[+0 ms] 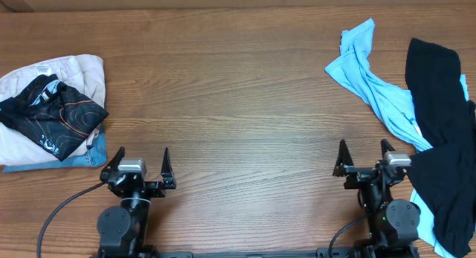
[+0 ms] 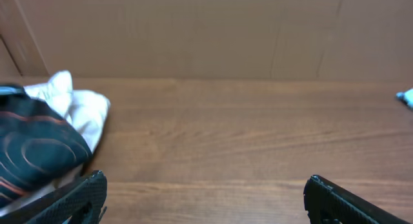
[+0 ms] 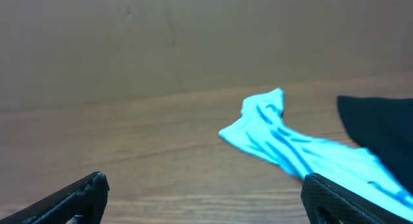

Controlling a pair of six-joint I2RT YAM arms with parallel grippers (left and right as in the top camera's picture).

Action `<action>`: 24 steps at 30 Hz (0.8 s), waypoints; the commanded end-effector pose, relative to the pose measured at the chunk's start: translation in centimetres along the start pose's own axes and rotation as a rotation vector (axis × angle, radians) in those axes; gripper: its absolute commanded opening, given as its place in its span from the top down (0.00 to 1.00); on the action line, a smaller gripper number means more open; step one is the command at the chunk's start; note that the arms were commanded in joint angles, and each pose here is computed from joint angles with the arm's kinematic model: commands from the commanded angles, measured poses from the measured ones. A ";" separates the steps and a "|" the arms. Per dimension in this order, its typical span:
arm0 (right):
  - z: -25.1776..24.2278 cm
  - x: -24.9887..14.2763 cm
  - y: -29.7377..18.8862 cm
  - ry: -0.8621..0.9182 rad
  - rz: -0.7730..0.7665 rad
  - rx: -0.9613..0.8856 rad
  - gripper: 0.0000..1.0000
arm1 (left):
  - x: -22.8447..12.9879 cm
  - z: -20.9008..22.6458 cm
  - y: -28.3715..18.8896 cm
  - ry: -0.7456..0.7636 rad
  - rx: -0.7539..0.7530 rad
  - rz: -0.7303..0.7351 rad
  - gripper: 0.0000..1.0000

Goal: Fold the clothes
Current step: 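Reach the right gripper into the right heap and grasp the black shirt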

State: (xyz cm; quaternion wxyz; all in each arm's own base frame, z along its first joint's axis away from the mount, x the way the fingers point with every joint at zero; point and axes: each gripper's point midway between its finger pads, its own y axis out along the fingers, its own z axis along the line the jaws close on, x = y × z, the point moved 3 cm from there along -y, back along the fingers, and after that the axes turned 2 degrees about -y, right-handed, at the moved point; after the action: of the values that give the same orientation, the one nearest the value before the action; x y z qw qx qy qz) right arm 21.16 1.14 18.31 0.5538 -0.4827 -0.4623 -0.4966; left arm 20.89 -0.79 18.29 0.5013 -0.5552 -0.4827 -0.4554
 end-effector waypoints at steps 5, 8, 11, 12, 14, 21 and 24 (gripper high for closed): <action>-1.2 4.5 -0.6 0.032 0.020 -0.117 0.00 | 4.4 -0.6 0.3 -0.008 -0.011 0.026 0.00; -1.7 5.3 -0.3 0.057 0.081 -0.175 0.00 | 5.4 -0.7 1.1 -0.006 -0.004 0.100 0.00; -1.6 5.9 0.5 0.058 0.162 -0.187 0.00 | 6.4 -0.9 2.1 -0.005 0.001 0.187 0.00; -1.6 6.1 0.9 0.054 0.195 -0.192 0.00 | 6.7 -0.9 2.5 -0.005 0.003 0.220 0.00; -1.6 6.5 1.8 0.046 0.263 -0.206 0.00 | 7.4 -1.1 3.3 -0.001 0.001 0.286 0.00; -4.3 7.7 5.1 0.110 0.518 -0.329 0.00 | 8.8 -1.6 5.8 -0.017 -0.006 0.425 0.00; -5.3 7.1 6.4 0.163 0.608 -0.325 0.00 | 8.9 -1.7 6.3 -0.044 -0.008 0.425 0.00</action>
State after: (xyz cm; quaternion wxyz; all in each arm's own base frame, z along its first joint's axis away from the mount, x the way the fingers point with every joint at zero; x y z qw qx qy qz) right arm 26.88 -4.01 23.59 0.6044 -0.6567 -0.1892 -0.4094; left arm 27.73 -1.52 25.32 0.5924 -0.6459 -0.3520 -0.3286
